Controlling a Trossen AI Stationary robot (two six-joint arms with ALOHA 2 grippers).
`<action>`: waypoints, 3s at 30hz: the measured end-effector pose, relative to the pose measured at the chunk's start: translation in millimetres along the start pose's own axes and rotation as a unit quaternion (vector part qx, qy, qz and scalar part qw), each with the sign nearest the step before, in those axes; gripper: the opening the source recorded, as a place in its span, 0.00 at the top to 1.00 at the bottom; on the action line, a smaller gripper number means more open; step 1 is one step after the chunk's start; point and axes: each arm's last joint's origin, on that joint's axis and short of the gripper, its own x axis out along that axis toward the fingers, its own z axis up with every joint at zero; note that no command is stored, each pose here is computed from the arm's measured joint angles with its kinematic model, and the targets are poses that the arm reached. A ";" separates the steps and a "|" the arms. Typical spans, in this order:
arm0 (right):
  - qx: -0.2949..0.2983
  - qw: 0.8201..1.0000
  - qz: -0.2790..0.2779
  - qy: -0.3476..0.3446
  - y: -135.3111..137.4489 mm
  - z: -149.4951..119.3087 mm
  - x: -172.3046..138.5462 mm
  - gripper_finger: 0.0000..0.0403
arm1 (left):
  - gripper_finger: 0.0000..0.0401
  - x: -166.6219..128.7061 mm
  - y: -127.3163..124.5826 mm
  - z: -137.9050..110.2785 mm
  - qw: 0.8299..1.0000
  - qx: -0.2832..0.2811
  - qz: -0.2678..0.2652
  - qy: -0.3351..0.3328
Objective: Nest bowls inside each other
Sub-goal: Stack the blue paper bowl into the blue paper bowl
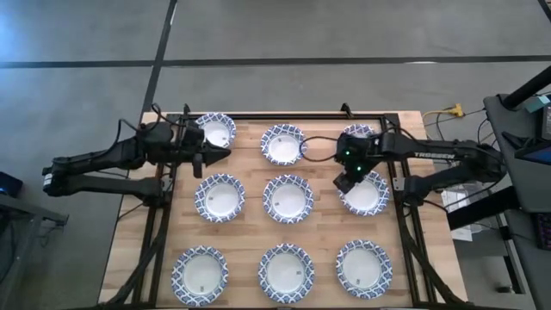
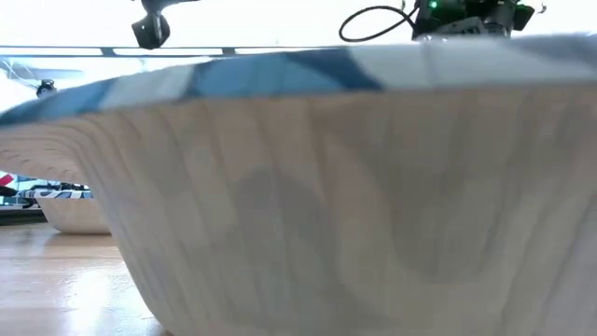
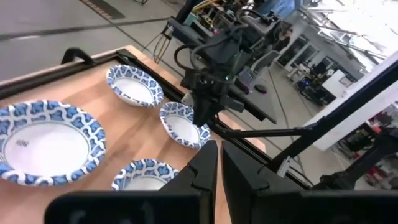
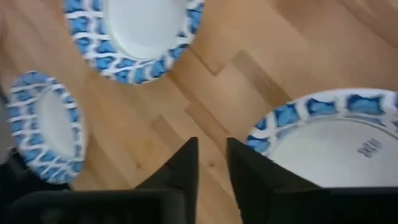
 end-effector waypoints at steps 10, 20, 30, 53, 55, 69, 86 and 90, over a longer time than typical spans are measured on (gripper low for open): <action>0.030 0.996 -0.078 -0.004 17.7 -21.9 14.6 0.55 | 0.98 6.5 4.7 -7.5 1.000 -0.014 0.012 0.025; 0.042 0.986 -0.157 0.039 30.6 -44.1 56.0 0.58 | 0.98 18.6 8.6 -11.9 0.999 -0.015 0.023 0.047; 0.026 0.972 -0.216 0.084 29.8 -46.5 90.7 0.62 | 0.98 20.8 8.8 -13.0 0.998 -0.016 0.017 0.057; -0.008 0.987 -0.152 0.057 35.5 -49.0 61.7 0.97 | 0.98 21.8 11.0 -16.7 0.998 -0.017 0.015 0.066; -0.012 0.991 -0.124 0.038 37.9 -49.7 51.2 0.96 | 0.98 21.9 11.0 -16.7 0.998 -0.017 0.015 0.066; -0.197 0.953 0.120 -0.198 79.7 -31.3 -3.2 0.97 | 0.98 15.9 8.3 -13.5 0.999 -0.011 0.006 0.052; -0.596 0.795 -0.013 -0.115 171.6 20.0 33.5 0.97 | 0.98 -14.6 3.5 -10.4 0.999 0.025 -0.019 0.012; -0.629 0.764 -0.118 -0.087 179.1 30.3 47.1 0.97 | 0.98 -17.5 3.7 -11.0 0.999 0.029 -0.020 0.009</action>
